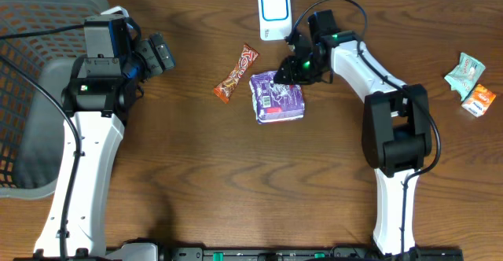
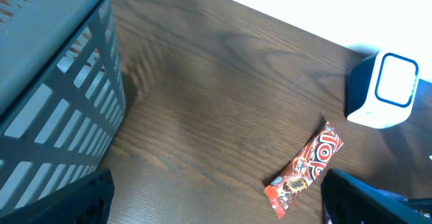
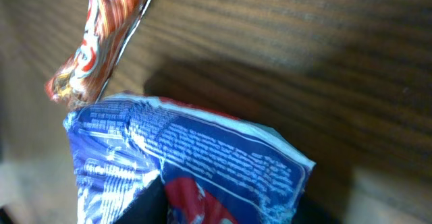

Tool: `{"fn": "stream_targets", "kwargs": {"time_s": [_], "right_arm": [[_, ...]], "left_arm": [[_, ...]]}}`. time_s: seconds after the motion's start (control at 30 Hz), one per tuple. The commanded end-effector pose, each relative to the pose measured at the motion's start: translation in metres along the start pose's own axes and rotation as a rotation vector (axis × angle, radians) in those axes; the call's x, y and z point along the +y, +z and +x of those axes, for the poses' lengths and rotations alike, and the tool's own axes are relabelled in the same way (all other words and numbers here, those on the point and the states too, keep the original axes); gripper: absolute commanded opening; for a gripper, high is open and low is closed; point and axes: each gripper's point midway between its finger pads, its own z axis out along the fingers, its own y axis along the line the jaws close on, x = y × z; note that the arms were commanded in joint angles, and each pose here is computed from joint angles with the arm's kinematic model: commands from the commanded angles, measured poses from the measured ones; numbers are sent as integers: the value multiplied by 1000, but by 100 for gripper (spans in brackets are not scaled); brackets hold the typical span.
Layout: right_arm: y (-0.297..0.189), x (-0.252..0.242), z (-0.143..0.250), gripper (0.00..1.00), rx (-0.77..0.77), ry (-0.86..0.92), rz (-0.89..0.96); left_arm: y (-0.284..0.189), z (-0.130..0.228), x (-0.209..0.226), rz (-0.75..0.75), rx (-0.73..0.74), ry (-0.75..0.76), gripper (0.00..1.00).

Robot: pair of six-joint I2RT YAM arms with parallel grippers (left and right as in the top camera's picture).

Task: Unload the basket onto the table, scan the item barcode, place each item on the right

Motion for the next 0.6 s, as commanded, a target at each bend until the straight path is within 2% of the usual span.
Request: {"fn": "stream_targets", "kwargs": {"time_s": [0.0,0.07,0.2,0.3,0.37,0.57], "right_arm": [[16,8,22,20,92,-11,-114],[13,9,25,1,102,-5,-114],[-1,7,22,1,89,48,-61],[-25,-7,11,1,23,118,106],[-56,-18,0,1,-63,179,258],[-153,-16,-20,1,-327,255,517]], "left_arm": [[-1,-4,0,-2,-9,-2,98],[-1,-4,0,-2,-8,-2,98],[-1,-4,0,-2,-9,-2,98],[-1,-4,0,-2,-9,-2,98],[-1,-4,0,-2,-9,-2,98],[-1,-4,0,-2,-9,-2,98]]}}
